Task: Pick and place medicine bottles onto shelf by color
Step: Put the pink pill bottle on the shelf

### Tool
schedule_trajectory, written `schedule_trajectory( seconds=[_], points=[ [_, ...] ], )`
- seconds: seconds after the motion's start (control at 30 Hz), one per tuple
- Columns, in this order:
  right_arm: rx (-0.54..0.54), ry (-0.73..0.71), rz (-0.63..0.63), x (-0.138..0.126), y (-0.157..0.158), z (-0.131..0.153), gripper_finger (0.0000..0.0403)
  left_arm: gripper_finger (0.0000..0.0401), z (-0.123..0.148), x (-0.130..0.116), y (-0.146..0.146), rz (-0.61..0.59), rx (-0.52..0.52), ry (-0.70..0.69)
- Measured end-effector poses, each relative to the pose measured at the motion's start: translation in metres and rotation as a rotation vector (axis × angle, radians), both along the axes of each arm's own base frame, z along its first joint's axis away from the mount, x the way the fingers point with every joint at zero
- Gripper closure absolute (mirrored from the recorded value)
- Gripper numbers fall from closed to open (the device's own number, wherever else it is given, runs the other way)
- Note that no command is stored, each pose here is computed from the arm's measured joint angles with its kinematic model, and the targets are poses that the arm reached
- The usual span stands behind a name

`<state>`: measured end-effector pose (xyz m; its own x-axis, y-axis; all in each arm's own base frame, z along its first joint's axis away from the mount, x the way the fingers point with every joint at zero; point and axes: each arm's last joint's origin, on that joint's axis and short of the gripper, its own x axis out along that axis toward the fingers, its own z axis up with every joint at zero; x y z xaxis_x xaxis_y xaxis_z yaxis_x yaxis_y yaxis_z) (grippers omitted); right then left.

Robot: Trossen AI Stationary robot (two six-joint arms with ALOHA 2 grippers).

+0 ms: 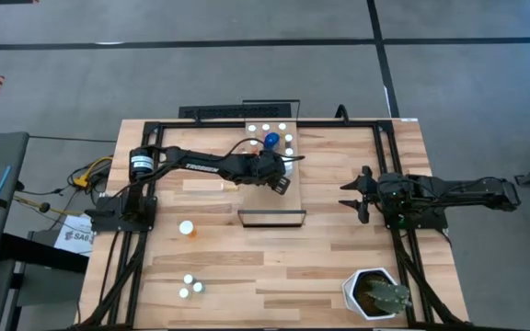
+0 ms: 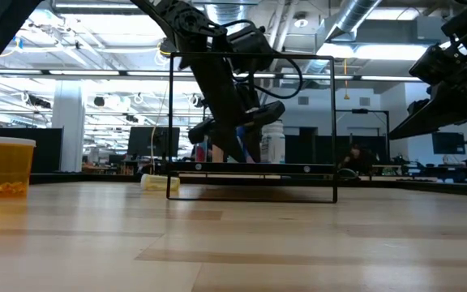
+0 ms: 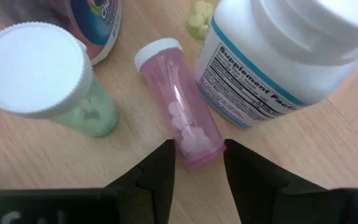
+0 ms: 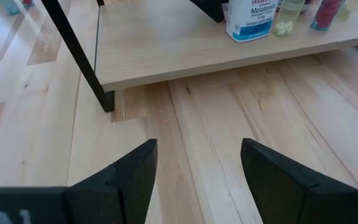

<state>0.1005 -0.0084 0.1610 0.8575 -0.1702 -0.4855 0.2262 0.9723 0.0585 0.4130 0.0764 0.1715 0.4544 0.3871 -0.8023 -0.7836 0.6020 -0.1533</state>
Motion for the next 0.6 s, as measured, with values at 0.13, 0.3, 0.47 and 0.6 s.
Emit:
schedule_trajectory(
  seconds=[0.13,0.3,0.47,0.6],
  points=[
    [0.000,0.000,0.000,0.000,0.000,0.000,0.0147,0.0291,-0.001,0.000,-0.003,-0.005,0.000,0.010],
    [0.000,0.000,0.000,0.000,0.000,0.000,0.0147,0.0294,0.002,-0.002,-0.008,-0.022,0.006,0.022],
    [0.000,0.003,0.000,0.000,0.000,0.000,0.0147,0.0295,0.015,-0.006,-0.016,-0.021,0.046,0.025],
    [0.000,0.004,0.000,0.000,0.000,0.000,0.0147,0.0295,0.026,-0.012,-0.023,-0.018,0.080,0.040]
  ],
)
